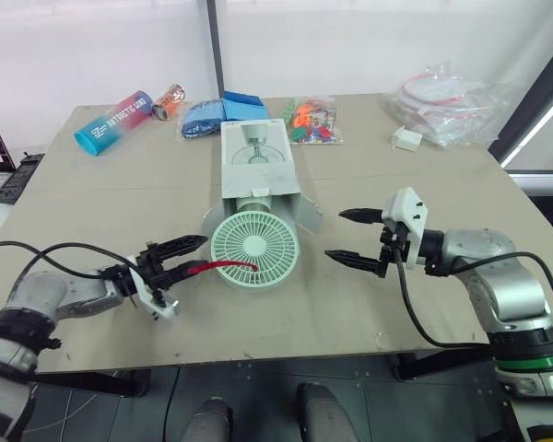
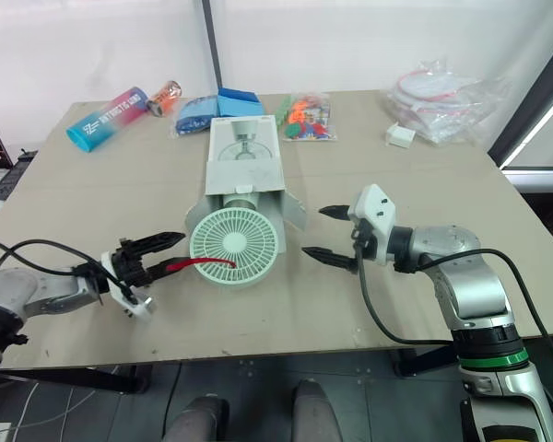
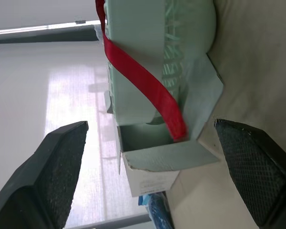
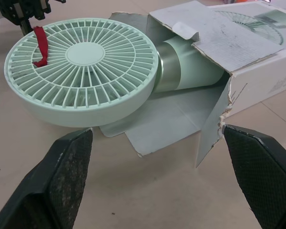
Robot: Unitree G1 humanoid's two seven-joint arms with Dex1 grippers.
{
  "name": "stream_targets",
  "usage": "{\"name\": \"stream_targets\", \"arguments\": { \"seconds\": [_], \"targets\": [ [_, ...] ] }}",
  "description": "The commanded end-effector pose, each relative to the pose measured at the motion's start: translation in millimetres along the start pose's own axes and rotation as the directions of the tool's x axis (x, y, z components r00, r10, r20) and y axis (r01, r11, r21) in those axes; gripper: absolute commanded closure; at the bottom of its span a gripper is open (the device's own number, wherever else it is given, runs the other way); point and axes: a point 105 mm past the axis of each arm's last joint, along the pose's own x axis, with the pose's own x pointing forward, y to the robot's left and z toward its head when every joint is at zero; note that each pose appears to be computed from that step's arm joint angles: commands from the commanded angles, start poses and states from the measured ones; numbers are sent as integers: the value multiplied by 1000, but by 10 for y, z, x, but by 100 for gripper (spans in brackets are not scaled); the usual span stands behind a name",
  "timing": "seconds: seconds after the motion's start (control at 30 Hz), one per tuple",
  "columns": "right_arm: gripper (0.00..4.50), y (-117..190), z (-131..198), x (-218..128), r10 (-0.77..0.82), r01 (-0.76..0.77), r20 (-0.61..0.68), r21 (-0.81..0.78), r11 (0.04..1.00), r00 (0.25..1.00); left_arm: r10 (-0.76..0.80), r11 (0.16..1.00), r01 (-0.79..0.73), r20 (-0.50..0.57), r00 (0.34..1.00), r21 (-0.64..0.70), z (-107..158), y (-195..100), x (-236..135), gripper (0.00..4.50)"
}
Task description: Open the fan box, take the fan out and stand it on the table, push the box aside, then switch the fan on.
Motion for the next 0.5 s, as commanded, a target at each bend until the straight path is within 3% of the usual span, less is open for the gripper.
{"name": "stream_targets", "arguments": {
  "seconds": [0.03,0.5],
  "targets": [
    [5,3,129,-34,-10,12,29,-58,998,1000,23,1000,-23,10,1000,8,-13,26,49,0],
    [5,1,98,-43,-38,39,21,-60,997,999,60,998,-62,66,996,32,15,48,328,0]
  ]
}}
